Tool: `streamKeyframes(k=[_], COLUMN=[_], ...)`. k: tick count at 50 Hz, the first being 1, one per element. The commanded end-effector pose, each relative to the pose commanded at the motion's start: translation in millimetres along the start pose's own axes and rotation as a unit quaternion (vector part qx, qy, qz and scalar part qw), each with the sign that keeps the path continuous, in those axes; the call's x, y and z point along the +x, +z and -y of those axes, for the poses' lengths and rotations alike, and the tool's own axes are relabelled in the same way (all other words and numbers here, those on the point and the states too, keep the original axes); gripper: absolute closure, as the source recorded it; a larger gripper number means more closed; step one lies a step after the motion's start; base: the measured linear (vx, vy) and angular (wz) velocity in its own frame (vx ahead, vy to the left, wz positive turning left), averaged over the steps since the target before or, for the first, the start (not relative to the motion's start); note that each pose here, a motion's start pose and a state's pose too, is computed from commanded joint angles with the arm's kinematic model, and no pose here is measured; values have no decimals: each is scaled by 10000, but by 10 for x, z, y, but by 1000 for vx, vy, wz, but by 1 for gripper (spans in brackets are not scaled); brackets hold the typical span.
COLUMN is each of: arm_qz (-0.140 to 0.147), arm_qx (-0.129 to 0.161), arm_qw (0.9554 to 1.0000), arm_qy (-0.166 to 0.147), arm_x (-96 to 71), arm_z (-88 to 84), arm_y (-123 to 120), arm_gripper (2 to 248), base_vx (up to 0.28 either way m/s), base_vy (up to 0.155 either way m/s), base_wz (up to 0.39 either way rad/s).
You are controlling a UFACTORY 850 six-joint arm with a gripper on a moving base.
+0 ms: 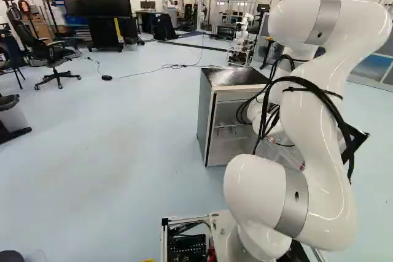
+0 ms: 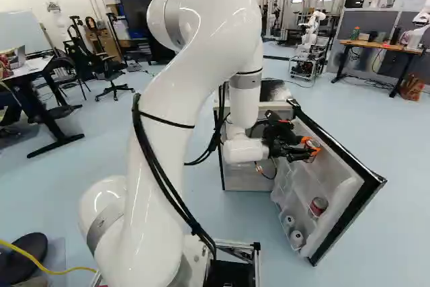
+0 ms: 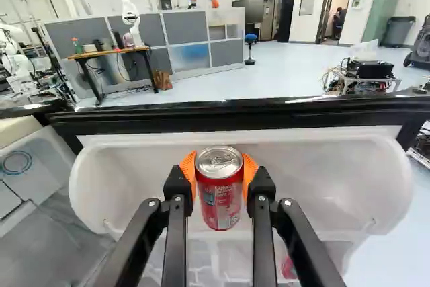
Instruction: Grab a drink from the fridge
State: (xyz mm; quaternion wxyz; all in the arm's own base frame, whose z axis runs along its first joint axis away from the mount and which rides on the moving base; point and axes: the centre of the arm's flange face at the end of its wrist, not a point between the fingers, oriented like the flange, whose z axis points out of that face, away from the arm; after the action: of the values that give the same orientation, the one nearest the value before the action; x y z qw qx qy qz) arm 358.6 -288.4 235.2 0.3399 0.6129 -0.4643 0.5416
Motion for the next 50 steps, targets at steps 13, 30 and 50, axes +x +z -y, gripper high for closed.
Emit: streamKeyframes(k=[13, 30, 50], arm_qz=[-207, -452, -445], arm_qx=[9, -2, -14], arm_qw=[9998, 9989, 9989], arm_qy=[-46, -151, -170], arm_x=[79, 177, 187], arm_z=[-105, -335, -384], arm_y=[-154, -453, -509], arm_gripper=[160, 210, 226], base_vx=[0, 0, 0], base_vy=[0, 0, 0], base_wz=[0, 0, 0])
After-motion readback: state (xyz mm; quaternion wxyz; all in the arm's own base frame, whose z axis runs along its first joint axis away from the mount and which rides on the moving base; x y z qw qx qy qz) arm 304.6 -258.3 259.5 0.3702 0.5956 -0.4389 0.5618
